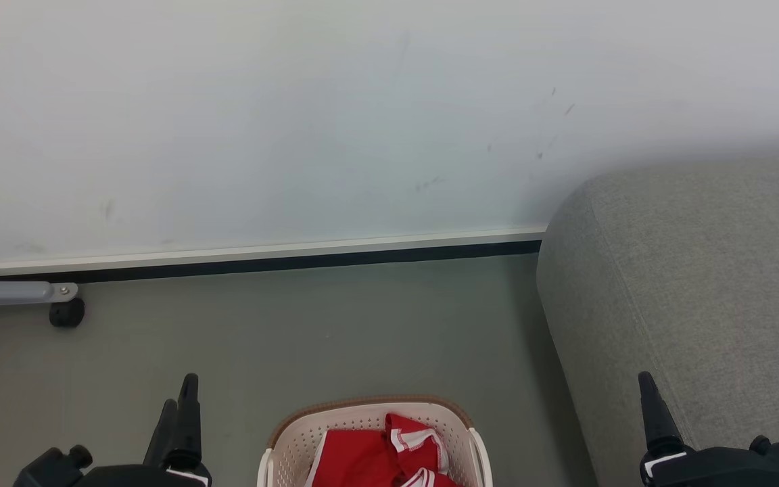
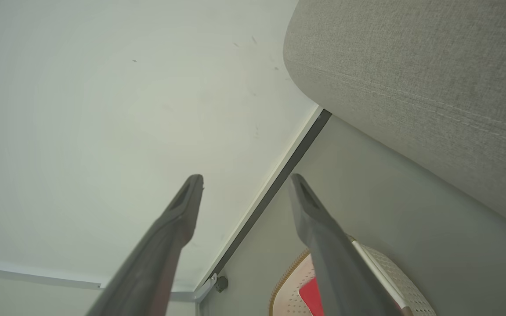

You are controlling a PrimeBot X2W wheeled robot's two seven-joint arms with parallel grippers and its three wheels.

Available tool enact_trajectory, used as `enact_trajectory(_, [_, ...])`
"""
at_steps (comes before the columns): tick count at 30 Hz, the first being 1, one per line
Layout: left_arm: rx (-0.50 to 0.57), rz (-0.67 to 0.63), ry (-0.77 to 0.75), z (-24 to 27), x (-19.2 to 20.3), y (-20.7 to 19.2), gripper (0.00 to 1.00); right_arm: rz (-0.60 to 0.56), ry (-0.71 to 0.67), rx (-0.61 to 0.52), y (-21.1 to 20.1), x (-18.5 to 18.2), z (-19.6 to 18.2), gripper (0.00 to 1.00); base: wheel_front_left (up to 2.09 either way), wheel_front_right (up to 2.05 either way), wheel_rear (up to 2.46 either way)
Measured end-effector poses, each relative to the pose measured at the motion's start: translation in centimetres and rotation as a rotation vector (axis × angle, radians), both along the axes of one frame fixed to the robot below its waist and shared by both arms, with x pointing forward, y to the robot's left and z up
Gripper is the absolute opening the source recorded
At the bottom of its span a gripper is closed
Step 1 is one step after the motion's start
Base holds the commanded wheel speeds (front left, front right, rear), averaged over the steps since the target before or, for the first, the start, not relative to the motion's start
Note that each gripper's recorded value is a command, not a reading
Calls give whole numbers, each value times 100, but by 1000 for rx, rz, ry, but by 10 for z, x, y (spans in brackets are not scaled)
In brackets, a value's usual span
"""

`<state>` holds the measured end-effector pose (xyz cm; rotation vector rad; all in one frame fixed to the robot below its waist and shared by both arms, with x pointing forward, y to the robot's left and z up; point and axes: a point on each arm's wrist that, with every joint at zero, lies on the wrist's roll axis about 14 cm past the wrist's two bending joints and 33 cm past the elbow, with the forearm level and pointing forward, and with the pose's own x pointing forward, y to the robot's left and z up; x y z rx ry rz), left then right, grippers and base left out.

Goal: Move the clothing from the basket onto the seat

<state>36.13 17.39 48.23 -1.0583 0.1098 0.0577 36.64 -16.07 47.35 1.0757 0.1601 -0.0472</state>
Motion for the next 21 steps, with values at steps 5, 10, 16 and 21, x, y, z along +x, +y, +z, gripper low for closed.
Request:
enact_trajectory(5, [101, -18, -14, 4, -1, -2, 100, 17, -14, -71, 5, 0, 3, 100, 0, 0, 0])
enact_trajectory(10, [205, -30, -24, 6, -2, -2, 100, 35, -29, -149, 9, -1, 6, 100, 0, 0, 0])
enact_trajectory(16, [331, -40, -35, 8, -4, 0, 100, 62, -51, -241, 15, -2, 9, 100, 0, 0, 0])
enact_trajectory(21, [412, -45, -39, 6, -8, 0, 100, 81, -72, -311, 20, -3, 12, 100, 0, 0, 0])
